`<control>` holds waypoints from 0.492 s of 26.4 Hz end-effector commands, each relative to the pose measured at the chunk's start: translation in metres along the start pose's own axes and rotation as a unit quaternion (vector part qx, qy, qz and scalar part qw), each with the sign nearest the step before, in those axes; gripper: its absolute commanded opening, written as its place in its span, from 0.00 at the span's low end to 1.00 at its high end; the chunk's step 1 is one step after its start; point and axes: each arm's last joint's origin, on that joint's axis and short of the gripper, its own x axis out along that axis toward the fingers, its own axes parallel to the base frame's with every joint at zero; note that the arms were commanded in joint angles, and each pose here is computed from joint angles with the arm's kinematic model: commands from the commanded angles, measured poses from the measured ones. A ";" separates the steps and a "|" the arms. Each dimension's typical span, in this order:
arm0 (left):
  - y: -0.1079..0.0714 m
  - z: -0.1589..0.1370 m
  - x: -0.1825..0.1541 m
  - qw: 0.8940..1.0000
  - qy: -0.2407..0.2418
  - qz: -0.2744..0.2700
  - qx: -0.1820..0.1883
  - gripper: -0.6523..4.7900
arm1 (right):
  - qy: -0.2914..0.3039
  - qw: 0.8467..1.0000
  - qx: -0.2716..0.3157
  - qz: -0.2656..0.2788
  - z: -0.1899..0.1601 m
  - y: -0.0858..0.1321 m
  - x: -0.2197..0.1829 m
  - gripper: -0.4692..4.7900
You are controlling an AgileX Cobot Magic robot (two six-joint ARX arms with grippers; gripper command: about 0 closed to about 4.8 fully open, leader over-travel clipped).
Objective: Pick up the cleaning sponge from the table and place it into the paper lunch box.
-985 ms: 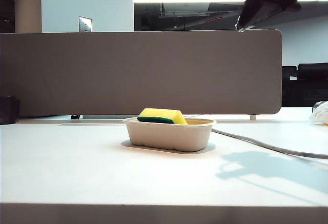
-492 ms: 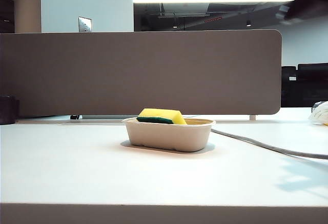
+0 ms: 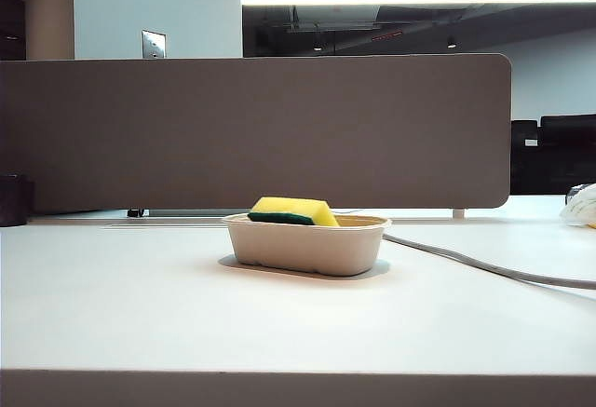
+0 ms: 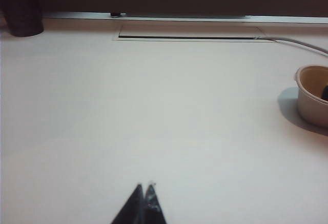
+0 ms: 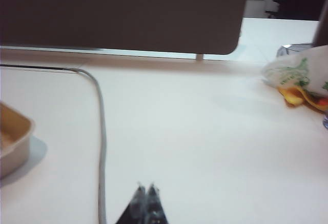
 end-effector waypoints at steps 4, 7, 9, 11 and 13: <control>0.000 0.001 0.000 1.000 -0.005 -0.001 0.001 0.11 | -0.011 1.000 0.008 -0.020 0.001 -0.008 -0.006 0.07; 0.000 0.001 0.000 1.000 -0.005 -0.001 0.001 0.11 | -0.013 1.000 0.008 -0.027 0.001 -0.010 -0.010 0.07; 0.000 0.001 0.000 1.000 -0.005 -0.001 0.001 0.11 | -0.016 0.999 0.008 -0.029 0.001 -0.010 -0.012 0.07; 0.000 0.001 0.000 1.000 -0.005 -0.001 0.001 0.11 | -0.016 0.999 0.008 -0.029 0.001 -0.010 -0.012 0.07; 0.000 0.001 0.000 1.000 -0.005 -0.001 0.001 0.11 | -0.013 0.999 0.007 -0.029 0.000 -0.010 -0.012 0.07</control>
